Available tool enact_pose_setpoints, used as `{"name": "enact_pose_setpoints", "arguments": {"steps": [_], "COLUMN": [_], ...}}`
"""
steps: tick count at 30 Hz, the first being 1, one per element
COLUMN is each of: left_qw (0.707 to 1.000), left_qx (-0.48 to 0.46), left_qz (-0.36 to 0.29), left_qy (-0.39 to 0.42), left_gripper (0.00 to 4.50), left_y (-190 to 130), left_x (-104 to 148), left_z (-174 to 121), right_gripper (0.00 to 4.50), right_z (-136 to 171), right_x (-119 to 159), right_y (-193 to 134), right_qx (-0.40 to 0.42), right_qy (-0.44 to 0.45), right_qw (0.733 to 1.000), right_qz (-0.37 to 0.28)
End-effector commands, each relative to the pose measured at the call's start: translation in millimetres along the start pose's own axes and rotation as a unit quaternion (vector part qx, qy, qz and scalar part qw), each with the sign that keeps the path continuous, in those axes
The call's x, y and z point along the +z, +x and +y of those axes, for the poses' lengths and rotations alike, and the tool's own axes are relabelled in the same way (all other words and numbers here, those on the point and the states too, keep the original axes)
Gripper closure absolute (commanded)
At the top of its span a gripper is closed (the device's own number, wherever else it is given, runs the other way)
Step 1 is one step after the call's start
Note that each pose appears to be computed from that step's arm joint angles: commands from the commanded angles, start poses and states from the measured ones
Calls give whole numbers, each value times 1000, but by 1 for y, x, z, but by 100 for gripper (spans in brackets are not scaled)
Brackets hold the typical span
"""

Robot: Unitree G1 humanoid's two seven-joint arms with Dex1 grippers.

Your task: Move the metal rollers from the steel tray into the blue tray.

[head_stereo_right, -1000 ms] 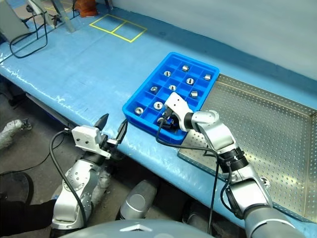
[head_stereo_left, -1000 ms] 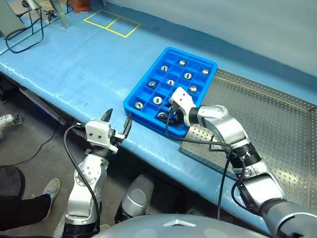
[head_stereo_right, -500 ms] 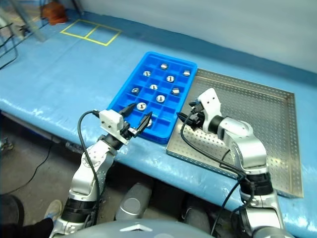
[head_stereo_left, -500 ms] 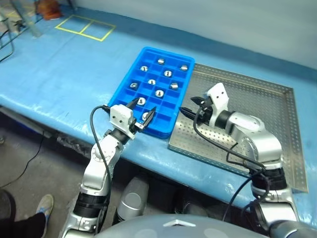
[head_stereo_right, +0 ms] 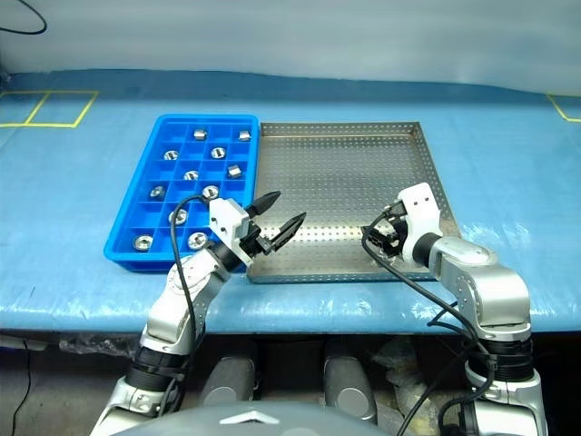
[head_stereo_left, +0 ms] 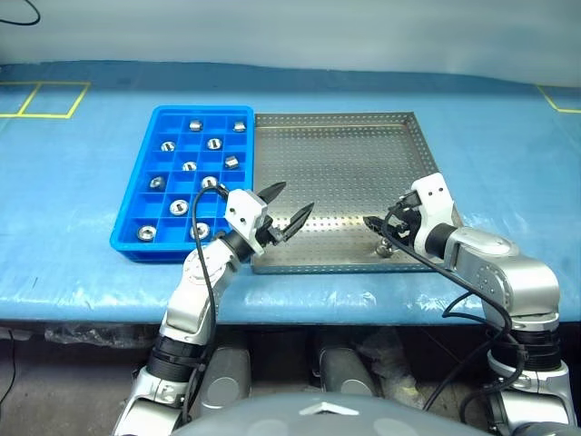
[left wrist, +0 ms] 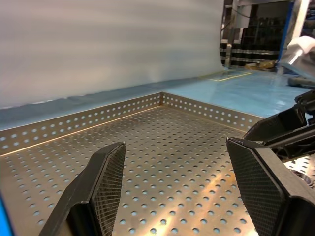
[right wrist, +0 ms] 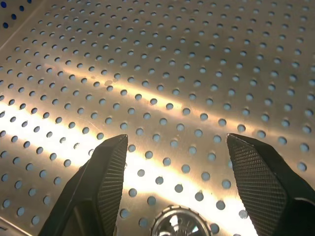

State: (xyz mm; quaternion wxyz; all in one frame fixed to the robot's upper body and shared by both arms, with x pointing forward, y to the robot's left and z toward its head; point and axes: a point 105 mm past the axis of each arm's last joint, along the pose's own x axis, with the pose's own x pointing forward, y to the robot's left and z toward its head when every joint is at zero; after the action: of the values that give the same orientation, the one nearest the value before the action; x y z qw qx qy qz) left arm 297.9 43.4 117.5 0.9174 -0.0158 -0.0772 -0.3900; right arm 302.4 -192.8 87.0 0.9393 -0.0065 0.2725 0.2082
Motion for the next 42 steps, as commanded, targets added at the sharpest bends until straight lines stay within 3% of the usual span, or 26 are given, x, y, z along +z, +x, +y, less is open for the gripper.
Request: {"name": "enact_pose_setpoints", "arguments": {"steps": [1, 5, 12, 16, 19, 23, 26, 32, 37, 40, 42], "left_qw": [1000, 1000, 999, 999, 999, 998, 998, 997, 994, 992, 991], "left_qx": [4, 15, 35, 41, 46, 51, 54, 73, 97, 116, 129], "left_qz": [-19, -24, -25, -24, -24, -23, -25, -36, -23, -20, -16], "left_qy": [8, 2, 7, 9, 9, 8, 9, 13, 34, 32, 35], "left_gripper": [89, 89, 89, 89, 89, 89, 89, 89, 89, 89, 89], "left_y": [-3, -6, -13, -14, -16, -17, -17, -25, -40, -47, -52], "left_x": [9, 10, 12, 12, 12, 11, 12, 21, 22, 21, 20], "left_z": [0, 2, 7, 8, 9, 9, 9, 14, 14, 14, 14], "right_gripper": [112, 112, 112, 222, 222, 278, 278, 278, 278, 278, 278], "right_z": [1, -7, -6, -12, -9, -5, 0, 38, 71, 82, 94], "right_x": [1, -18, -35, -30, -30, -32, -21, 40, 90, 105, 105], "right_y": [0, 4, 3, -3, -8, -7, -1, 13, 22, 28, 33], "right_qx": [15, -6, 31, 38, 61, 75, 85, 146, 190, 206, 238], "right_qy": [31, 10, 10, -20, -28, -40, -46, -92, -108, -113, -113], "right_qw": [999, 997, 989, 987, 983, 979, 983, 985, 964, 955, 950], "right_qz": [14, 72, 141, 158, 174, 185, 153, -19, -149, -183, -170]}}
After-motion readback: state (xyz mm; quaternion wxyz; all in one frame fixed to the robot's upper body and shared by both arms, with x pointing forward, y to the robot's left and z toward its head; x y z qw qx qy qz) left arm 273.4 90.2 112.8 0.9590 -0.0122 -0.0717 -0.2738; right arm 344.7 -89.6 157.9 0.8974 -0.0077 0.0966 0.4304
